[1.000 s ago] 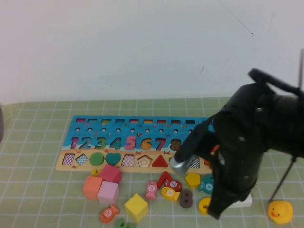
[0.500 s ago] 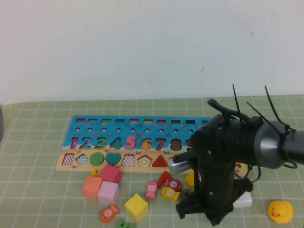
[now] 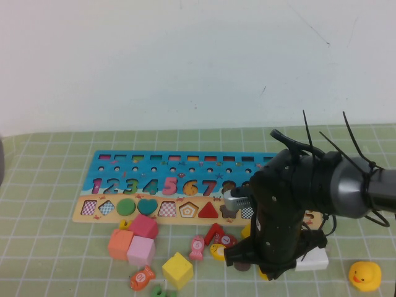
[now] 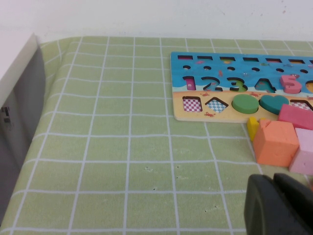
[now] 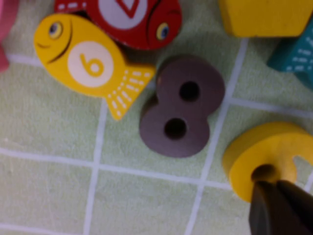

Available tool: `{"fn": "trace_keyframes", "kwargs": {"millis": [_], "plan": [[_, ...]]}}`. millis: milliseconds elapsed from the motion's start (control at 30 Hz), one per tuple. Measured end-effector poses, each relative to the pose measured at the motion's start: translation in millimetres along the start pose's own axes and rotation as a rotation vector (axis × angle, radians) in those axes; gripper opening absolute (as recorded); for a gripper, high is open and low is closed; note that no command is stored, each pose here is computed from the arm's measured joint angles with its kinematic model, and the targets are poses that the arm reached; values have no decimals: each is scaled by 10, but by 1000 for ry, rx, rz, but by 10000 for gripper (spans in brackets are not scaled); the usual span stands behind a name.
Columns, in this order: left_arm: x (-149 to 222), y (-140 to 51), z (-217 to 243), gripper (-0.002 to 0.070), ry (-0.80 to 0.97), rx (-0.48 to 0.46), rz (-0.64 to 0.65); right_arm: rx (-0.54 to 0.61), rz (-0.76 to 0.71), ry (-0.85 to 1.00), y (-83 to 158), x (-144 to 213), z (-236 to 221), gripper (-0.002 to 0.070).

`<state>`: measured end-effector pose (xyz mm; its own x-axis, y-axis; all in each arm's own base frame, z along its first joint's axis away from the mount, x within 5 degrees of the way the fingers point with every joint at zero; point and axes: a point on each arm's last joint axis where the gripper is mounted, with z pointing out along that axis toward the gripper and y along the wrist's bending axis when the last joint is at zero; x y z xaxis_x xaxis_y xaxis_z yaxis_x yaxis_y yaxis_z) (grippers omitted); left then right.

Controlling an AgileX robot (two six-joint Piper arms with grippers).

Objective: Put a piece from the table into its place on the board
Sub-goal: Pick up the "number 6"

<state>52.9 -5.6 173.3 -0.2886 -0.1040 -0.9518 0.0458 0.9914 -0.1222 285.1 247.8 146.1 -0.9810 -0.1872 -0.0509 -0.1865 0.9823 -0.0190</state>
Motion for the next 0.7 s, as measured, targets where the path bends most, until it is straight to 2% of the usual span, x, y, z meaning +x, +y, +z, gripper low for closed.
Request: {"fn": "trace_keyframes", "kwargs": {"millis": [267,333,500,567,700], "plan": [[0,0,0,-1,0,0,0,-11,31,5,4,1,0,21],[0,-1,0,-1,0,1,-2,-26,51,20,3,5,1,65],[2,-12,0,-1,3,13,-35,-73,144,57,-54,-23,2,272],[2,-13,0,-1,3,14,-38,-81,201,66,-95,-45,3,330],[2,-14,0,-1,3,15,-41,-80,300,58,-157,-88,7,372]]}}
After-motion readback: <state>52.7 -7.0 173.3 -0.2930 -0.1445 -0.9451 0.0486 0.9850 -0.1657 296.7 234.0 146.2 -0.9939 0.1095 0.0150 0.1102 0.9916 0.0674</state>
